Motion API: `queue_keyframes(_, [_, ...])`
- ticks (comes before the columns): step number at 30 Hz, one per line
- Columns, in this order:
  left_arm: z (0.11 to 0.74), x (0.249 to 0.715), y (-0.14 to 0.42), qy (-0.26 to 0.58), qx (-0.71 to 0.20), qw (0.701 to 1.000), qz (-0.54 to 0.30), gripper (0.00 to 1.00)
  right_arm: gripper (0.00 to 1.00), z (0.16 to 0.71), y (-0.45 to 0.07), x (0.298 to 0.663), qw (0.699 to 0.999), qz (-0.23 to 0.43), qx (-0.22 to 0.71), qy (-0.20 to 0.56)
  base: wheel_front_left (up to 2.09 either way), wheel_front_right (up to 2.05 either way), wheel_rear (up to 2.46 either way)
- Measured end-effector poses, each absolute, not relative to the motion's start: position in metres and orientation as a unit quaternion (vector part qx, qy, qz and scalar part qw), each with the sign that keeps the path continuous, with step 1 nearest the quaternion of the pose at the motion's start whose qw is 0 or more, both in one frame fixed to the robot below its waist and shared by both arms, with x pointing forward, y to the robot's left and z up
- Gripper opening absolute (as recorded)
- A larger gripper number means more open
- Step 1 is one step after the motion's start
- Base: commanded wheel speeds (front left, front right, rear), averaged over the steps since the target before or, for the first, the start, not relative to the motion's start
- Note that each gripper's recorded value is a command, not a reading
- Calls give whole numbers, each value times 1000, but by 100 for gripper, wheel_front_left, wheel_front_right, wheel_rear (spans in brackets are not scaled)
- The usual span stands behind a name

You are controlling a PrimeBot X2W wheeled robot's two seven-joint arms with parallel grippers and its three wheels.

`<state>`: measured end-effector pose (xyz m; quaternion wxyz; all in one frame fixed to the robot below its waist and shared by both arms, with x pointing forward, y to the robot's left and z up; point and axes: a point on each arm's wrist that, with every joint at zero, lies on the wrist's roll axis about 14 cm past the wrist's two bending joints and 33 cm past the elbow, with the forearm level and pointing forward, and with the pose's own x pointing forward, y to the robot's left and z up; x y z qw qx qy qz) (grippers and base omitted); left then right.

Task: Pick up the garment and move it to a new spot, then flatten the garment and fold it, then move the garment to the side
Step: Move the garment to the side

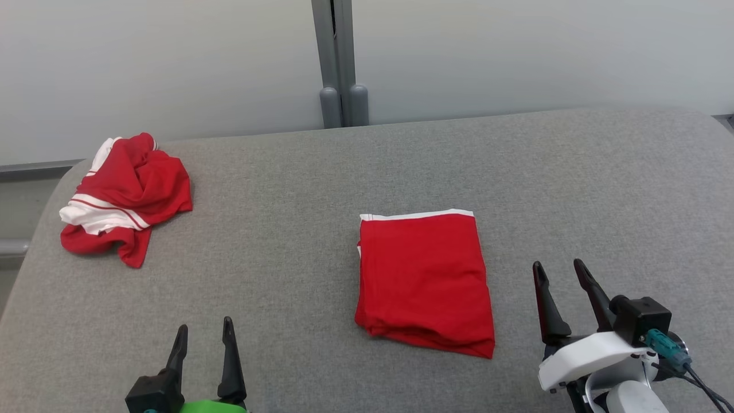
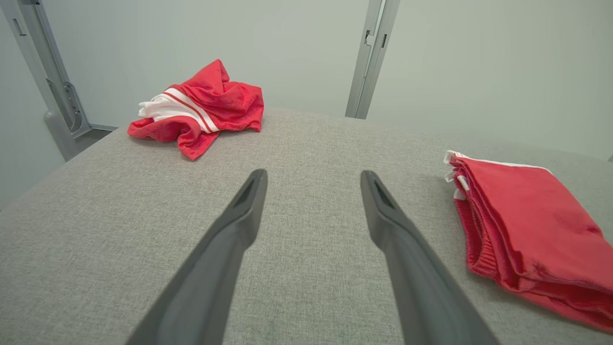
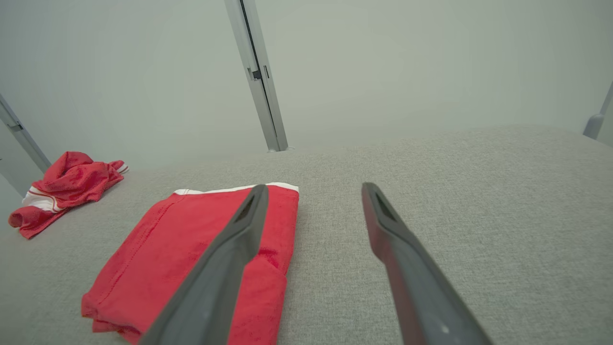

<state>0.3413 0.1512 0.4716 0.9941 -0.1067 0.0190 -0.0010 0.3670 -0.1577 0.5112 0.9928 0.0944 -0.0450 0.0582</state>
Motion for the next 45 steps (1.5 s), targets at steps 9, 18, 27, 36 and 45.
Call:
queue_keyframes(9, [467, 337, 161, 24, -111, 993, 17, 100, 100, 481, -153, 402, 993, 77, 64, 68, 0, 0, 0])
queue_keyframes(18, [463, 337, 175, 30, -113, 992, 43, 100, 100, 448, -133, 433, 967, 121, 76, 209, 0, 0, 0])
queue_keyframes(27, [457, 339, 190, 39, -111, 991, 70, 100, 100, 414, -106, 447, 936, 151, 105, 299, 0, 0, 0])
queue_keyframes(36, [450, 340, 197, 50, -111, 989, 84, 100, 38, 395, -89, 454, 918, 167, 117, 339, 0, 0, 0])
queue_keyframes(45, [447, 348, 189, 55, -110, 990, 72, 100, 0, 405, -101, 465, 936, 162, 108, 294, 0, 0, 0])
